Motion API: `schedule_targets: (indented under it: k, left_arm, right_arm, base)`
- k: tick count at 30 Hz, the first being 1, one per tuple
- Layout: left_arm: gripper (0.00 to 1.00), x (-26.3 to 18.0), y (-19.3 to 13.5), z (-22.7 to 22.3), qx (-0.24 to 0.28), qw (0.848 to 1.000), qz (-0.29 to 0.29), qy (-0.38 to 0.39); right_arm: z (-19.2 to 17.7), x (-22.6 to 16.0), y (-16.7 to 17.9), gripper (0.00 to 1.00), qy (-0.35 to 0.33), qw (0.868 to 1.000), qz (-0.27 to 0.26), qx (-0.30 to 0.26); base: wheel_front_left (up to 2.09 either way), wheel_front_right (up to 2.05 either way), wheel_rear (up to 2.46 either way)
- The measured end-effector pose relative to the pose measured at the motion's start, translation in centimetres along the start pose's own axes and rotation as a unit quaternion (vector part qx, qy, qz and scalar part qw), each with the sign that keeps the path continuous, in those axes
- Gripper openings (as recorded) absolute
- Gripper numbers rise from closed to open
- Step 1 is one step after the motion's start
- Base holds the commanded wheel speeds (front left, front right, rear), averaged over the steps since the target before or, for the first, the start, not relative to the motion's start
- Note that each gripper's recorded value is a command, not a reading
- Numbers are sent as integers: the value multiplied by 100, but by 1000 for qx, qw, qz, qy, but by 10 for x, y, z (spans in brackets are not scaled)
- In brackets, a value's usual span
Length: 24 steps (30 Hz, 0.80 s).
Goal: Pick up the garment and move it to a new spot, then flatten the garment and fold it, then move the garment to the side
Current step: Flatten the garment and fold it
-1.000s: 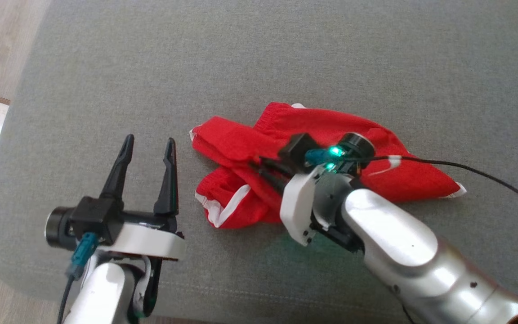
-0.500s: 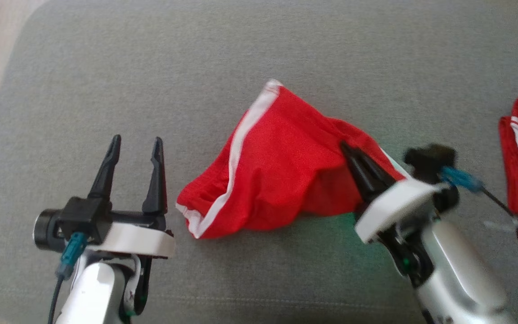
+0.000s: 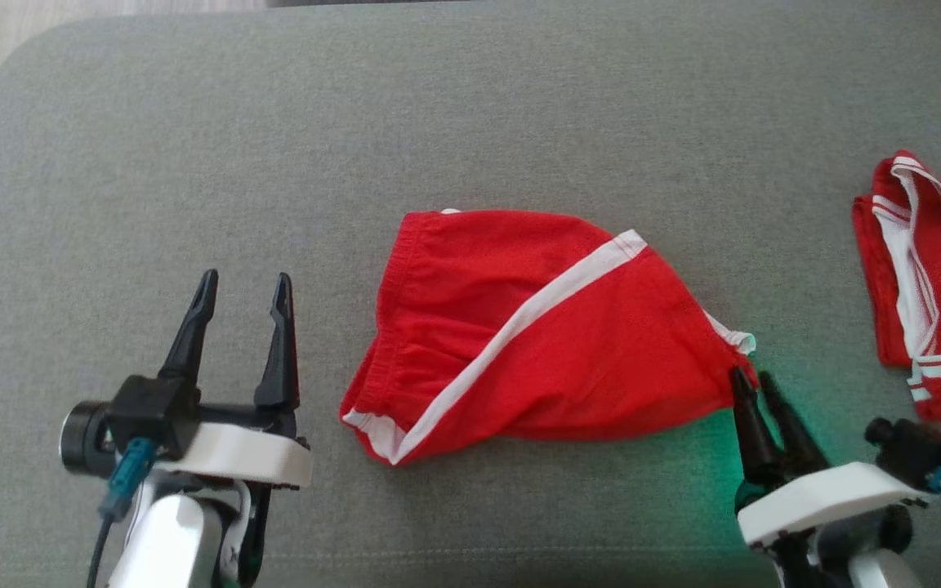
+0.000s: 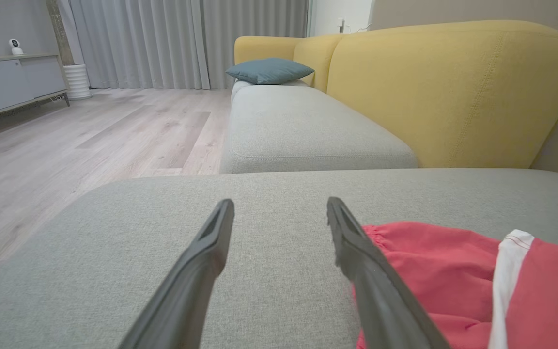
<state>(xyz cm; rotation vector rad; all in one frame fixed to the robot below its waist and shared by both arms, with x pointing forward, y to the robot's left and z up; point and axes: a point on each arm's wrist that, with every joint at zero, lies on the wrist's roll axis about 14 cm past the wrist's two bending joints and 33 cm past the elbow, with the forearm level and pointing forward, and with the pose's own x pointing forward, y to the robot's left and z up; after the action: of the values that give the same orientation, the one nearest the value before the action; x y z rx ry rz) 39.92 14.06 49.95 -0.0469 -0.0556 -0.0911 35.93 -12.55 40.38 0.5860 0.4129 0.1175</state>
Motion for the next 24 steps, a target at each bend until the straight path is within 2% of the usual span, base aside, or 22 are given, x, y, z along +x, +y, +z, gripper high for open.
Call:
schedule_targets:
  k: [2, 6, 12, 18, 24]
  left_arm:
    - [100, 0, 1, 1, 0, 1000, 1, -2]
    - [100, 0, 1, 4, 1, 1000, 0, -6]
    - [100, -12, -2, -2, 4, 1000, -3, 6]
    - [100, -17, -1, 3, 15, 1000, -5, 0]
    - [100, -28, 0, -3, 17, 1000, -1, 13]
  right_arm:
    - [11, -2, 0, 100, -24, 1000, -1, -9]
    - [36, -6, 4, 100, -59, 989, 4, -132]
    - [71, -15, 24, 100, -103, 970, 26, -219]
    - [87, -23, 39, 100, -118, 960, 37, -252]
    - [94, -28, 40, 100, -129, 959, 30, -250]
  base:
    - [0, 0, 0]
    - [0, 0, 0]
    - [0, 0, 0]
    - [0, 0, 0]
    - [0, 0, 0]
